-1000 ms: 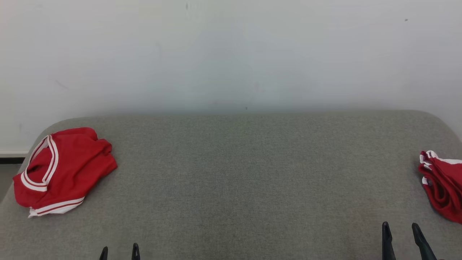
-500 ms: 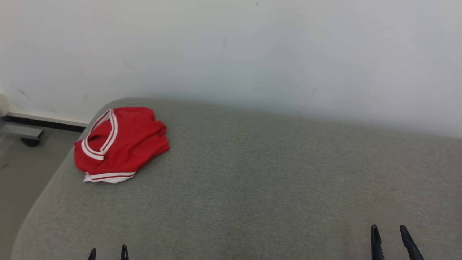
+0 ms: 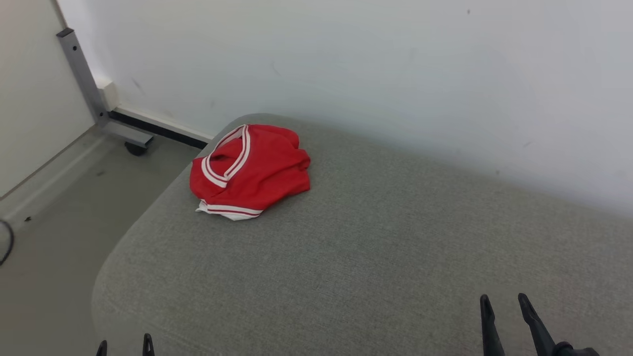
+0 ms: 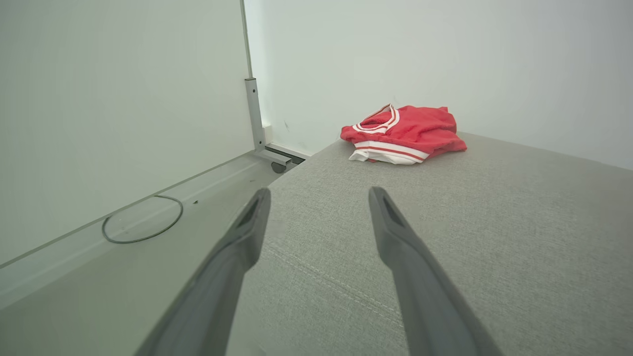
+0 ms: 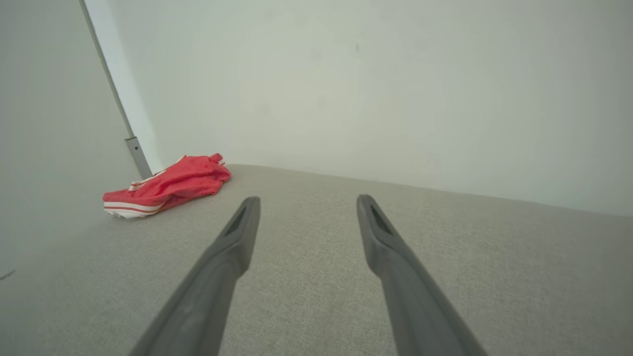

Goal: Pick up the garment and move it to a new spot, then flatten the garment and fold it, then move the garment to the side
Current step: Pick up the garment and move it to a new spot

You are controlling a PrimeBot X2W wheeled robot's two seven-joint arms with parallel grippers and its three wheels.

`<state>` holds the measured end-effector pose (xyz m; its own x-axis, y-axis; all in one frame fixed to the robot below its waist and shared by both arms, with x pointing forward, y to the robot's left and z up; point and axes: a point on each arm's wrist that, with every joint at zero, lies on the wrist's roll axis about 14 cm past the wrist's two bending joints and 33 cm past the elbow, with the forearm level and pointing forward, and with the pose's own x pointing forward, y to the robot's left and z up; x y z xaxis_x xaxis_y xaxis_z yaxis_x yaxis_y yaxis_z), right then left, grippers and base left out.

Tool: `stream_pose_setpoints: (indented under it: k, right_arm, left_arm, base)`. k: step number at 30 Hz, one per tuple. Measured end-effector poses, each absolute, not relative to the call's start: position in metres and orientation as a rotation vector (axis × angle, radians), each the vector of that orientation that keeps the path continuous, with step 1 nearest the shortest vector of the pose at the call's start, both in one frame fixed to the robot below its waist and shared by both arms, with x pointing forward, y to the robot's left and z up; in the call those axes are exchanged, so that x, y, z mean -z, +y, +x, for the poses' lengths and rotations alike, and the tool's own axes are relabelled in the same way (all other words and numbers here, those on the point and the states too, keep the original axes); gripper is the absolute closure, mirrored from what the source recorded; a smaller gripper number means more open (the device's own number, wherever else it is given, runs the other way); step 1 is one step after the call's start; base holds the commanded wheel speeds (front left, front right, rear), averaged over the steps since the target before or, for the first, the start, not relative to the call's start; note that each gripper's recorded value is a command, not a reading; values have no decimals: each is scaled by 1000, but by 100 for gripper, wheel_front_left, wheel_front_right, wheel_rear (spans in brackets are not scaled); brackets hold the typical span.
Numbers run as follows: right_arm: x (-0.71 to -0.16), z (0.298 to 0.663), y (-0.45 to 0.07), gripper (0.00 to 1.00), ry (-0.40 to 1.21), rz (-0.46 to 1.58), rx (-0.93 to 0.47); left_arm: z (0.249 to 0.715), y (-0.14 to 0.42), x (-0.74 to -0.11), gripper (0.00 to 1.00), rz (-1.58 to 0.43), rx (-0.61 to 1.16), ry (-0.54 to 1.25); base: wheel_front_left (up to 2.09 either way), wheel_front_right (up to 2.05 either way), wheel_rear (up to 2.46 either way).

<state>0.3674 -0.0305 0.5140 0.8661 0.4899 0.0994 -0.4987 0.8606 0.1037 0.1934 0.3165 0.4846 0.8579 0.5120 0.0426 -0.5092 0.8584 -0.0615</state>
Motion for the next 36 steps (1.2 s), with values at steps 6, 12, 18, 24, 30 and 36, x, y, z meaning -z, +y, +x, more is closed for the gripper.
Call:
stream_pose_setpoints:
  k: [6,12,18,24,30,36]
  right_arm:
    - [-509,373,-4,0,-51,133,-590]
    - [-506,374,1,0,-41,137,-605]
    - [-506,373,-1,0,-41,137,-600]
    - [-502,374,-9,0,-33,128,-579]
    - [-499,376,-9,0,-39,89,-609]
    - [-507,396,-12,0,-83,51,-641]
  left_arm:
    - [178,326,-483,0,-43,-601,-42]
    - [175,328,-483,0,-46,-621,-42]
    - [181,323,-482,0,-58,-607,-41]
    - [213,322,-495,0,-71,-558,-82]
    - [260,337,-505,0,-117,-528,-92]
    - [311,360,-524,0,-173,-535,-74]
  base:
    - [0,0,0]
    - [0,0,0]
    - [0,0,0]
    - [0,0,0]
    - [0,0,0]
    - [0,0,0]
